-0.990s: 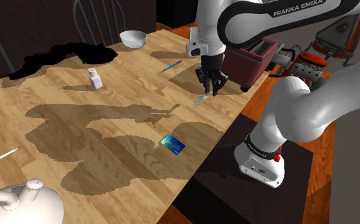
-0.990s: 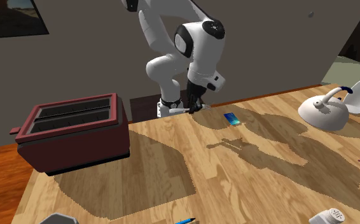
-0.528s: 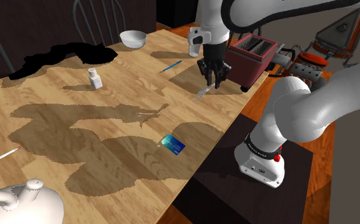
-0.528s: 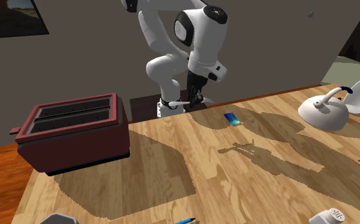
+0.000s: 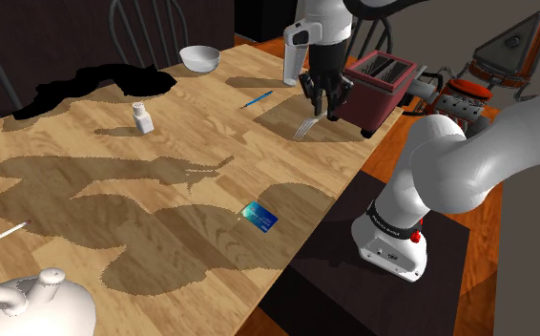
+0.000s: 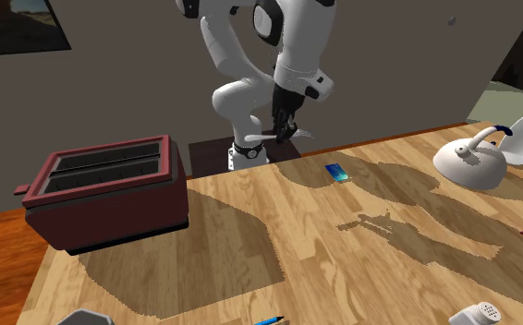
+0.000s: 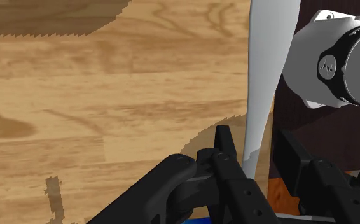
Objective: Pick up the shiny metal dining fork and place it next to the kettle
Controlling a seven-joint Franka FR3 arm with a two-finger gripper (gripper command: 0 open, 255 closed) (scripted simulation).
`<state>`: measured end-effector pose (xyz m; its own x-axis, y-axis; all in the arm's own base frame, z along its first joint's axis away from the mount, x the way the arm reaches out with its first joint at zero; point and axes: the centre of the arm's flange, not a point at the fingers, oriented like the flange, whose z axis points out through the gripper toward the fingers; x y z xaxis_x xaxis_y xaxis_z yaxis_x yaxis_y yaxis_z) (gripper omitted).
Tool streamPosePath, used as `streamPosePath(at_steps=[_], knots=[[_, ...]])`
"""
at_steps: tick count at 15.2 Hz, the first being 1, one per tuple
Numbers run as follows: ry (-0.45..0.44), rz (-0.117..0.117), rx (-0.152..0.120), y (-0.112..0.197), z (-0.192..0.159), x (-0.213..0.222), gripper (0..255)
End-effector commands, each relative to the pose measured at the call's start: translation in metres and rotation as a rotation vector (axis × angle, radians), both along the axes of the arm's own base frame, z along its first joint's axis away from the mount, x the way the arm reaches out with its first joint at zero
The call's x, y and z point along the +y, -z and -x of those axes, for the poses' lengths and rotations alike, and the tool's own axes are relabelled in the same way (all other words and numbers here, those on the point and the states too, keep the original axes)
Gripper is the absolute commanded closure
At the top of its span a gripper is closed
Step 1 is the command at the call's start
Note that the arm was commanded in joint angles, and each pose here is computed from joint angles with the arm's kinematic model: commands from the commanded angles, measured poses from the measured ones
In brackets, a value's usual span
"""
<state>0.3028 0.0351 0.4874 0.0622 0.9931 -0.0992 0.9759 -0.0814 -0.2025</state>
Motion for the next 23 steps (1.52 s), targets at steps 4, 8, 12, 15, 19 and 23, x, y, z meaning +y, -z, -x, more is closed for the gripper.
streamPosePath(at_steps=[4, 8, 12, 15, 19, 23], knots=[[0.000, 0.000, 0.000, -0.027, 0.000, 0.000, 255], [0.000, 0.000, 0.000, -0.048, 0.000, 0.000, 255], [0.000, 0.000, 0.000, -0.069, 0.000, 0.000, 255], [0.000, 0.000, 0.000, -0.072, -0.010, 0.024, 255], [0.000, 0.000, 0.000, -0.072, -0.030, 0.073, 255], [0.000, 0.000, 0.000, -0.072, -0.050, 0.122, 255]])
